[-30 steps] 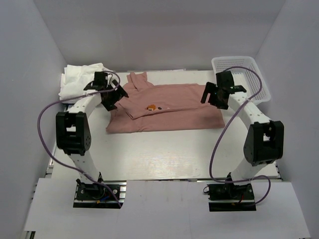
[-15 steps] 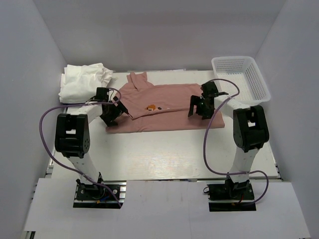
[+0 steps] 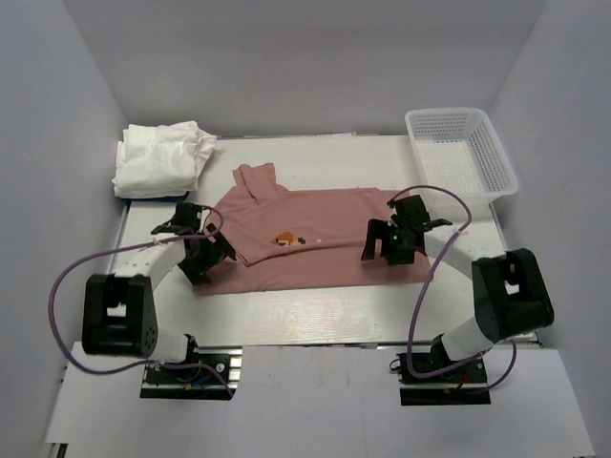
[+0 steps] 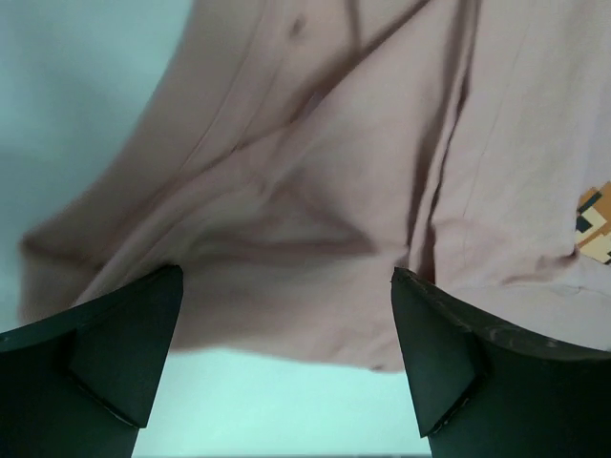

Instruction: Fold and stack the t-shirts

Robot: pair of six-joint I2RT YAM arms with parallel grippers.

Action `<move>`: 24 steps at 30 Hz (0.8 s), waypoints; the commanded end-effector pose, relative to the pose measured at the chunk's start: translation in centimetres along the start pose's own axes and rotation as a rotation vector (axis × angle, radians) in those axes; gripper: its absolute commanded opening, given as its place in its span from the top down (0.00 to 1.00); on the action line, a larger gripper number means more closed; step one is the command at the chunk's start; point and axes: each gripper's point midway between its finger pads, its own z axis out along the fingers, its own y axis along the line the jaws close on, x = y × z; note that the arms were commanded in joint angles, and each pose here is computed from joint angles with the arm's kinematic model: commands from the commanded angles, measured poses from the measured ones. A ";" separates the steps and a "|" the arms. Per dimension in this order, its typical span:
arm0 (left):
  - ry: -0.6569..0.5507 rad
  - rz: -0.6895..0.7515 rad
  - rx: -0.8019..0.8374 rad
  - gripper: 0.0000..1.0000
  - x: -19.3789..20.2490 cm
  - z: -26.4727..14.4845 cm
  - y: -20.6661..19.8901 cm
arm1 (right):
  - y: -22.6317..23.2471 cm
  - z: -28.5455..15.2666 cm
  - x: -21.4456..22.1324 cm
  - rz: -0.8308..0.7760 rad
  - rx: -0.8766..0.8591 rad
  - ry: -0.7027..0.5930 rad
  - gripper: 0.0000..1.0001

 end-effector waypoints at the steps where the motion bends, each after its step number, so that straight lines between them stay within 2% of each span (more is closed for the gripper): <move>1: -0.023 0.007 -0.013 0.00 1.5 -3.7 1.1 | 0.9 -1.9 4.3 -0.041 -0.051 0.125 0.10; 5: -0.055 0.090 0.244 0.00 1.6 -7.0 -3.2 | 4.2 -5.0 0.7 -0.122 -0.150 0.008 0.10; 7: -0.061 0.082 0.316 0.00 1.5 -6.8 -4.4 | 4.7 -5.5 -0.1 -0.132 -0.166 -0.013 0.10; 10: 0.045 0.090 0.394 0.00 3.1 -5.5 -6.1 | 5.2 -5.9 -1.3 -0.144 -0.168 -0.044 0.10; 13: 0.081 0.112 0.361 0.00 3.4 -4.3 -6.5 | 4.8 -6.2 -2.3 -0.143 -0.137 -0.079 0.10; 18: 0.075 0.179 0.333 0.00 2.8 -3.0 -8.3 | 4.1 -6.4 -2.1 -0.127 -0.102 -0.084 0.10; 22: 0.108 0.196 0.330 0.07 3.4 -1.6 -8.9 | 3.7 -6.8 -2.0 -0.118 -0.081 -0.090 0.10; 24: 0.115 0.205 0.336 0.14 3.8 -1.4 -9.3 | 3.6 -6.8 -1.9 -0.123 -0.074 -0.084 0.10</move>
